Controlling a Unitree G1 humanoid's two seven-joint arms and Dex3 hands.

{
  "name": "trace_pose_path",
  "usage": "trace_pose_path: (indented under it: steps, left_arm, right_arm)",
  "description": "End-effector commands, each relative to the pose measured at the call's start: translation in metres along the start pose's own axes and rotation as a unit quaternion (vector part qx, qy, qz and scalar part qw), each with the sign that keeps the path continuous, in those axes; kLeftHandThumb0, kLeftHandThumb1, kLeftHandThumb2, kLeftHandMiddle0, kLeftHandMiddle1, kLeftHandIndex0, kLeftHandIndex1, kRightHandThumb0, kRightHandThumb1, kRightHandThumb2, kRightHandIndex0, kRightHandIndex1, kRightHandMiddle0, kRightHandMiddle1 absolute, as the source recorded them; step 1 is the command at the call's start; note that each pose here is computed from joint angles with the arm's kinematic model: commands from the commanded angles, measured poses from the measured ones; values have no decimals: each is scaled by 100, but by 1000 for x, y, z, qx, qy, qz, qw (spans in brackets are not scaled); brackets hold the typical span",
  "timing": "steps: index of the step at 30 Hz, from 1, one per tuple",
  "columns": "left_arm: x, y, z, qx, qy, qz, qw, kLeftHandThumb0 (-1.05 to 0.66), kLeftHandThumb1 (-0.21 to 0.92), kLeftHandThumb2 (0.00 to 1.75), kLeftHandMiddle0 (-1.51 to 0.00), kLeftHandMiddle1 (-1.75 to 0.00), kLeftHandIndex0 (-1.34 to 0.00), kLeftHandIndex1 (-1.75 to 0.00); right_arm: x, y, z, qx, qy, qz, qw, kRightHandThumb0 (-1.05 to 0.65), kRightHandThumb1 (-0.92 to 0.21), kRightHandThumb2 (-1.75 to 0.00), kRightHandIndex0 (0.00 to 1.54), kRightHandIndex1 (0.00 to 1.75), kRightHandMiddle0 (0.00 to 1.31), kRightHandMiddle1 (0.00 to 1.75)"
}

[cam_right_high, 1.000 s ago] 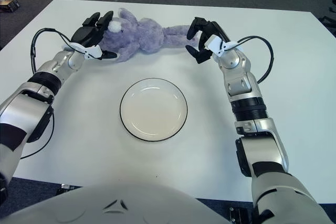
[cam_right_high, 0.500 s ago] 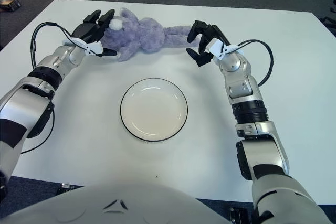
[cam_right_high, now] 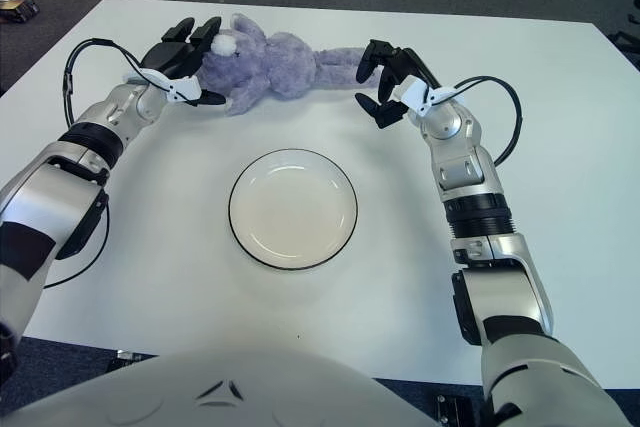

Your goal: Put the doll into the plate.

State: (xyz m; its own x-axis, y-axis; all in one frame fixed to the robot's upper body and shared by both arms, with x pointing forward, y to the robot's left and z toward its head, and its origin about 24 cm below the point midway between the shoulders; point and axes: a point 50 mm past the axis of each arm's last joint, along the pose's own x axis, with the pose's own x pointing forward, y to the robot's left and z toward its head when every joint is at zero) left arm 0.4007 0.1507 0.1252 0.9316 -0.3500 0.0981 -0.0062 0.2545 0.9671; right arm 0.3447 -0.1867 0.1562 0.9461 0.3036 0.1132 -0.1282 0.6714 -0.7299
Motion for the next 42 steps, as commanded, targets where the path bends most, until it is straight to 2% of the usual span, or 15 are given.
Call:
trace_pose_path:
  steps: [1, 3, 4, 9, 10, 11, 14, 17, 21, 24, 25, 26, 29, 33, 42]
  left_arm:
    - [4, 4, 3, 11, -2, 12, 1000, -105, 64, 45, -12, -10, 0, -38]
    - [4, 4, 4, 9, 0, 16, 1000, -103, 62, 47, -11, -17, 0, -44]
    - [4, 3, 4, 8, 1, 19, 1000, -102, 60, 50, -7, -27, 0, -48]
    - [5, 1, 6, -5, 12, 34, 999, -97, 54, 57, -1, -58, 0, -63]
    - [5, 0, 7, -14, 16, 41, 999, -93, 50, 63, -1, -69, 0, -69]
    - [6, 0, 7, -21, 18, 45, 999, -80, 40, 75, -1, -84, 0, -82]
    - [6, -2, 9, -37, 25, 57, 997, -64, 27, 93, 0, -104, 0, -97]
    - [7, -5, 12, -57, 34, 74, 995, -42, 17, 111, -5, -140, 0, -133]
    - [7, -6, 13, -62, 37, 85, 994, -30, 12, 122, -12, -163, 0, -160]
    - [7, -8, 16, -65, 33, 91, 993, -26, 13, 125, -16, -170, 0, -169]
    - [7, -9, 17, -67, 30, 92, 993, -2, 26, 118, -28, -170, -4, -171]
    - [7, -9, 18, -68, 28, 94, 993, 14, 34, 112, -36, -169, -7, -172]
    - [6, -10, 19, -72, 22, 93, 993, 32, 45, 106, -46, -168, -12, -174]
    - [6, -10, 21, -78, 9, 90, 993, 39, 49, 103, -49, -168, -17, -174]
    - [4, -12, 24, -114, -19, 65, 991, 40, 53, 98, -49, -166, -17, -175]
  right_arm:
    - [-5, -4, -6, -9, 0, 2, 1000, -2, -16, -148, 76, 175, 53, 165]
    - [-6, -3, -6, -8, -3, 4, 1000, -1, -16, -148, 76, 175, 53, 164]
    - [-6, -3, -6, -5, -4, 5, 1000, -1, -16, -148, 76, 175, 53, 164]
    - [-8, -3, -8, -3, -9, 11, 1000, -1, -17, -146, 74, 175, 52, 164]
    - [-8, -3, -8, -7, -12, 12, 1000, -1, -17, -147, 74, 175, 52, 164]
    - [-9, -3, -8, -9, -13, 13, 1000, -1, -17, -147, 74, 175, 53, 164]
    - [-9, -2, -8, -11, -16, 15, 1000, -1, -17, -147, 74, 175, 53, 164]
    - [-10, -2, -8, -12, -19, 18, 1000, -1, -17, -147, 75, 175, 54, 163]
    - [-11, -1, -9, -14, -22, 20, 999, -1, -17, -147, 74, 175, 54, 162]
    - [-12, -1, -8, -19, -25, 21, 999, -1, -17, -146, 74, 175, 54, 162]
    - [-13, -1, -8, -21, -27, 22, 999, -1, -17, -146, 74, 175, 55, 162]
    - [-13, -1, -8, -22, -28, 22, 999, -1, -17, -146, 74, 175, 55, 161]
    - [-13, -1, -8, -25, -31, 24, 999, -1, -17, -146, 75, 175, 55, 161]
    - [-14, -1, -7, -31, -35, 26, 999, -1, -16, -146, 75, 175, 55, 161]
    - [-14, -3, -8, -21, -33, 23, 999, -1, -15, -147, 76, 175, 56, 161]
